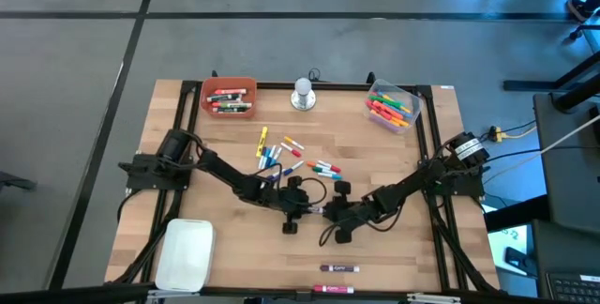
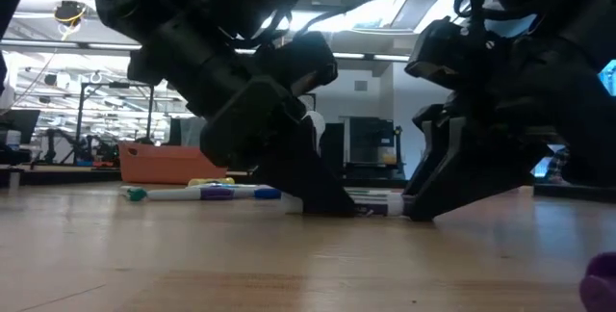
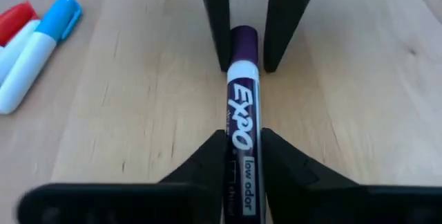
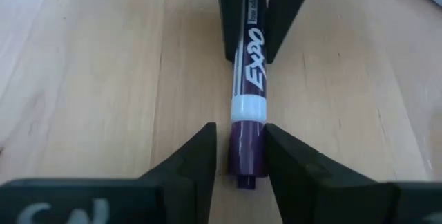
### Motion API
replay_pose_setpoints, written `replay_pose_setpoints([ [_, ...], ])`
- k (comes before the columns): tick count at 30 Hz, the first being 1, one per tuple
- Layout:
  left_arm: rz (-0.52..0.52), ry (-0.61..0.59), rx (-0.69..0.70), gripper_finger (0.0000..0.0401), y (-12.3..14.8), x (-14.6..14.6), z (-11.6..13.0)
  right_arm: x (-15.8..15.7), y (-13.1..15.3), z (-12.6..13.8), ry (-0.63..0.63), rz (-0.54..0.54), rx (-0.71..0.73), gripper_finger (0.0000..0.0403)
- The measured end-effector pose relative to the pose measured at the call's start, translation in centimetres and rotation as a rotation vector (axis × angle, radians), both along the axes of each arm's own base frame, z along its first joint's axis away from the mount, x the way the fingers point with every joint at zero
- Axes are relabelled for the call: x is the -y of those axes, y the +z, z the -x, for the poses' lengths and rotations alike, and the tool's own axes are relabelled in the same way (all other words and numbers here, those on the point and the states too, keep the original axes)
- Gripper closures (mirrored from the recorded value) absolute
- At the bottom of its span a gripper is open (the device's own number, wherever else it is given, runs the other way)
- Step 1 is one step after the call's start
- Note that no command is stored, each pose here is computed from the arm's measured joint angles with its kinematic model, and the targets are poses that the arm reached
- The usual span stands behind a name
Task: Pick & Place Markers
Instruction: Put the purple marker pen into the orange bin
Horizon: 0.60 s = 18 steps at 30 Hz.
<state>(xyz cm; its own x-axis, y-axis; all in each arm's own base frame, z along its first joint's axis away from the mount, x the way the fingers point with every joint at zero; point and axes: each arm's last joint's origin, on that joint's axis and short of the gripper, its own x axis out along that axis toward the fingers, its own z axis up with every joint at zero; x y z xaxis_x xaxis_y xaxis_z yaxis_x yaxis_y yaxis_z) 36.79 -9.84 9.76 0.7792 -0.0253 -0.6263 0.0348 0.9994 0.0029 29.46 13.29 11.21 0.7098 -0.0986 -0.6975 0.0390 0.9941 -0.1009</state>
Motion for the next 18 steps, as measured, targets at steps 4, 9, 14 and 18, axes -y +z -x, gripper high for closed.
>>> replay_pose_setpoints([
  [4,-0.002,0.023,-0.028,0.0341,0.0,-0.4,0.1,0.0,0.0,0.0,-0.013,-0.011,0.0,0.0269],
  [9,-0.039,0.032,-0.058,0.0341,1.4,-1.2,0.6,-0.2,0.6,0.3,-0.058,-0.038,0.018,0.0248],
  [14,-0.107,0.087,-0.144,0.0341,6.3,-2.8,3.0,-1.6,4.1,1.7,-0.109,0.021,0.166,0.022],
  [18,-0.279,0.207,-0.275,0.0341,10.3,-5.4,6.8,-2.0,5.9,3.5,-0.194,0.151,0.233,0.0207],
])
